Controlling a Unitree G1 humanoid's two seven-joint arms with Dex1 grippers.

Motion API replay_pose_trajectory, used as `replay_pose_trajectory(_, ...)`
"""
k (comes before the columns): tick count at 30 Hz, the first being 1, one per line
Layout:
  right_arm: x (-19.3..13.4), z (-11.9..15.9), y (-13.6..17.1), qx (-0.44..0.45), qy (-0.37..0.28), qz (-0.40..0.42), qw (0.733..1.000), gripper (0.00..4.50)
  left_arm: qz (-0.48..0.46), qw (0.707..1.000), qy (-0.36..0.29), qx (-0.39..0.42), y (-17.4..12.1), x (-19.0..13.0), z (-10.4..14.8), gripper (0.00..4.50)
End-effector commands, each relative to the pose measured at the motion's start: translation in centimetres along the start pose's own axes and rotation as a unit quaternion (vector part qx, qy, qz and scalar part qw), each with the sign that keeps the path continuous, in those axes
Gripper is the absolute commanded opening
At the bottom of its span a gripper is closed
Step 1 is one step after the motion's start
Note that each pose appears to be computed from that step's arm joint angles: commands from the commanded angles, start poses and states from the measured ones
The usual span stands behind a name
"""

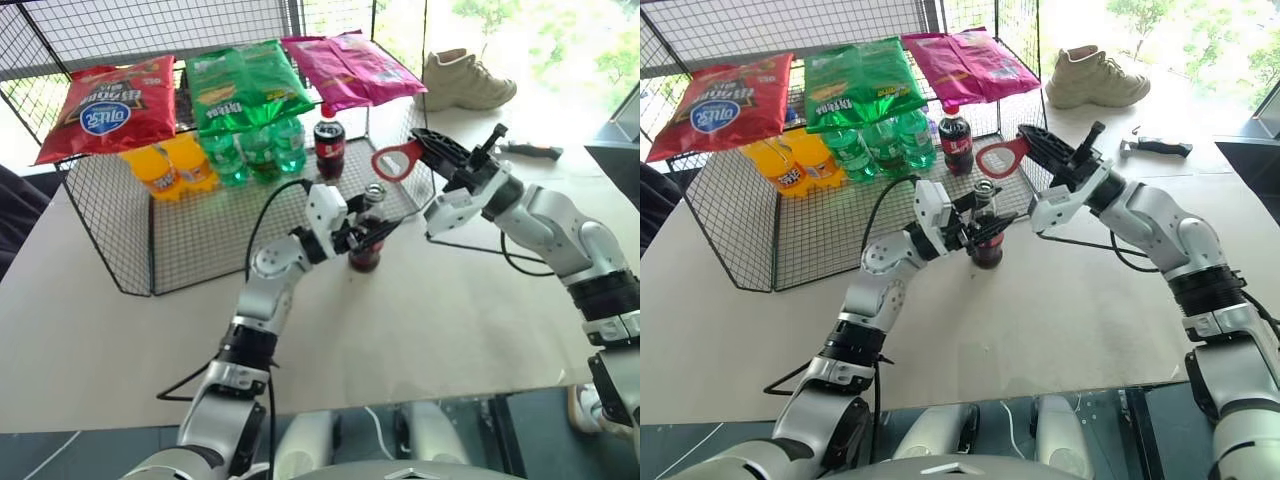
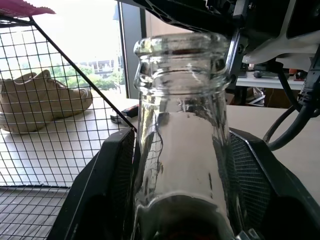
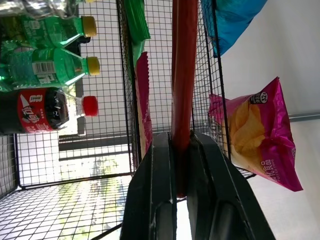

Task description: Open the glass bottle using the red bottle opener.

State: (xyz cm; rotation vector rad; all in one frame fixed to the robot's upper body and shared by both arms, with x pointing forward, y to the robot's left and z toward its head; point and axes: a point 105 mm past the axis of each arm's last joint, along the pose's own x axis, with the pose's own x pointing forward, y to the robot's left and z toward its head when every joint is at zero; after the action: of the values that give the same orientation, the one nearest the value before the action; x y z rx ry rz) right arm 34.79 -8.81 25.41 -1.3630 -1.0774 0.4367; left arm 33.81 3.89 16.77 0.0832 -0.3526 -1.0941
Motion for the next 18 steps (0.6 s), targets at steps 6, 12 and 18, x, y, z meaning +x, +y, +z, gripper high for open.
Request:
replay_pose_trajectory(6,-1.2,-2.0,-0.5,0.081,0.071,-0.050,0.993,0.00,0.003,1.000,0.021,-0.009,-0.2,-0.5,-0.9,2.25)
replay_pose_trajectory(12,-1.9,-2.0,1.0,0.117,0.091,-0.036,0.988,0.00,0.004,1.000,0.018,-0.011,-0.1,-0.6,-0.8,3.49)
replay_pose_trajectory(18,-2.1,-2.1,1.6,0.130,0.101,-0.031,0.986,0.00,0.008,1.000,0.021,-0.007,0.1,-0.7,-0.7,4.42)
